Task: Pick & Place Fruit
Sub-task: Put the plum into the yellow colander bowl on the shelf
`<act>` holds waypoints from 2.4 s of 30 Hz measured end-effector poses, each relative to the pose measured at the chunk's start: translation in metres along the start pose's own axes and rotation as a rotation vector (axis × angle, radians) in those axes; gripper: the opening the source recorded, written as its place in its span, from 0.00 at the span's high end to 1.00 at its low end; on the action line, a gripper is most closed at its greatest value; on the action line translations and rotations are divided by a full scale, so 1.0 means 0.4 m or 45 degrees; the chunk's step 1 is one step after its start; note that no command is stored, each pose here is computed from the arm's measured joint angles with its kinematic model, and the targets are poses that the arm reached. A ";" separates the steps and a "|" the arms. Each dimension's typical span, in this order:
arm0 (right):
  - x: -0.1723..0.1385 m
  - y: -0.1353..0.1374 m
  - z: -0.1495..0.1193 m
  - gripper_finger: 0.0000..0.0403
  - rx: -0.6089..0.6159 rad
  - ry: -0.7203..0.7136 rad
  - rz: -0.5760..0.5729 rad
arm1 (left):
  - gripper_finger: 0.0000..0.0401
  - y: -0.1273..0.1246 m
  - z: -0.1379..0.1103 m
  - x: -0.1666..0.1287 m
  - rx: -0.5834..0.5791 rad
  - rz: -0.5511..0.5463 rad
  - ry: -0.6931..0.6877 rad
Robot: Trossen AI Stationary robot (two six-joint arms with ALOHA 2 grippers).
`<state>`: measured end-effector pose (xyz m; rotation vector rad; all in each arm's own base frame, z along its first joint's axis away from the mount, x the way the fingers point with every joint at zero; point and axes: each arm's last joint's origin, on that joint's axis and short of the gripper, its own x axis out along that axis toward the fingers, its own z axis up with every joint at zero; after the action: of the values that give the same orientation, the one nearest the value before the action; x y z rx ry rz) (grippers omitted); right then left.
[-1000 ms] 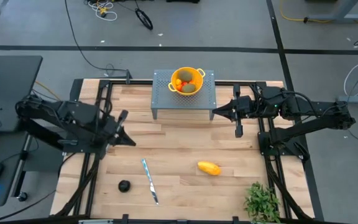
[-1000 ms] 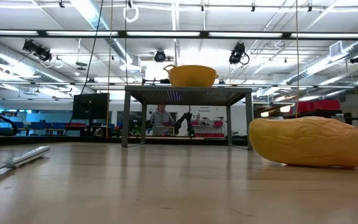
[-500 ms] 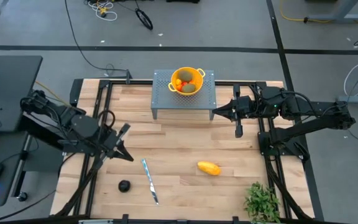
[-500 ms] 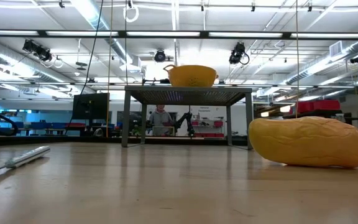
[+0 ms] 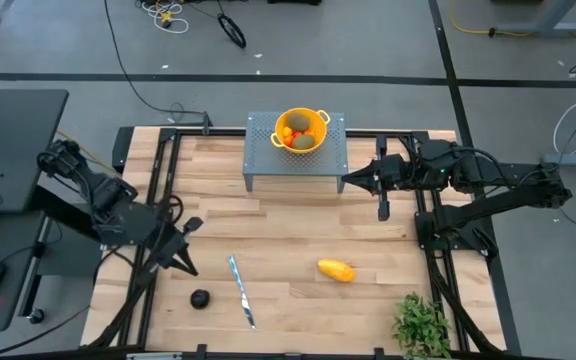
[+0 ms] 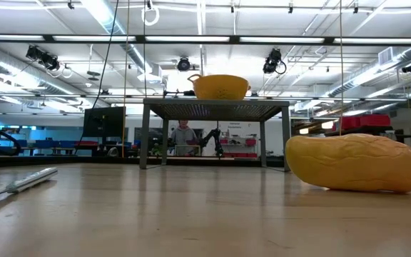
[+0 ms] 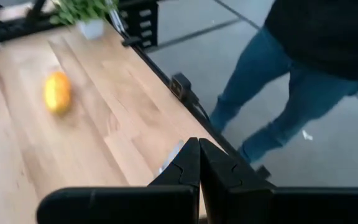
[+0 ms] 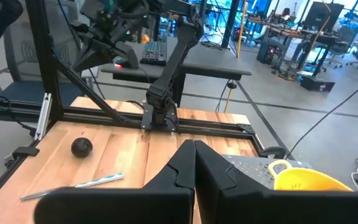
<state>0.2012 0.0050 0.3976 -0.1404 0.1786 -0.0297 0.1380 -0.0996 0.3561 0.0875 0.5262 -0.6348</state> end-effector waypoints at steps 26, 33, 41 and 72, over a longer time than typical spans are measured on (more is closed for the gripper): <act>0.000 0.002 -0.012 0.99 0.007 0.063 0.008 | 1.00 -0.099 -0.060 0.233 0.084 -0.174 0.463; 0.000 0.002 -0.012 0.99 0.007 0.064 0.008 | 1.00 -0.120 -0.066 0.252 0.155 -0.191 0.472; 0.000 0.002 -0.012 0.99 0.007 0.063 0.008 | 0.93 -0.121 -0.071 0.250 0.414 -0.209 0.473; 0.000 -0.001 -0.012 0.99 0.006 0.069 -0.037 | 0.32 -0.110 -0.134 0.339 0.354 -0.168 0.770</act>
<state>0.2002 0.0038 0.3928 -0.1376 0.2306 -0.0625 0.1806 -0.1960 0.2464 0.5220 1.0299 -0.8099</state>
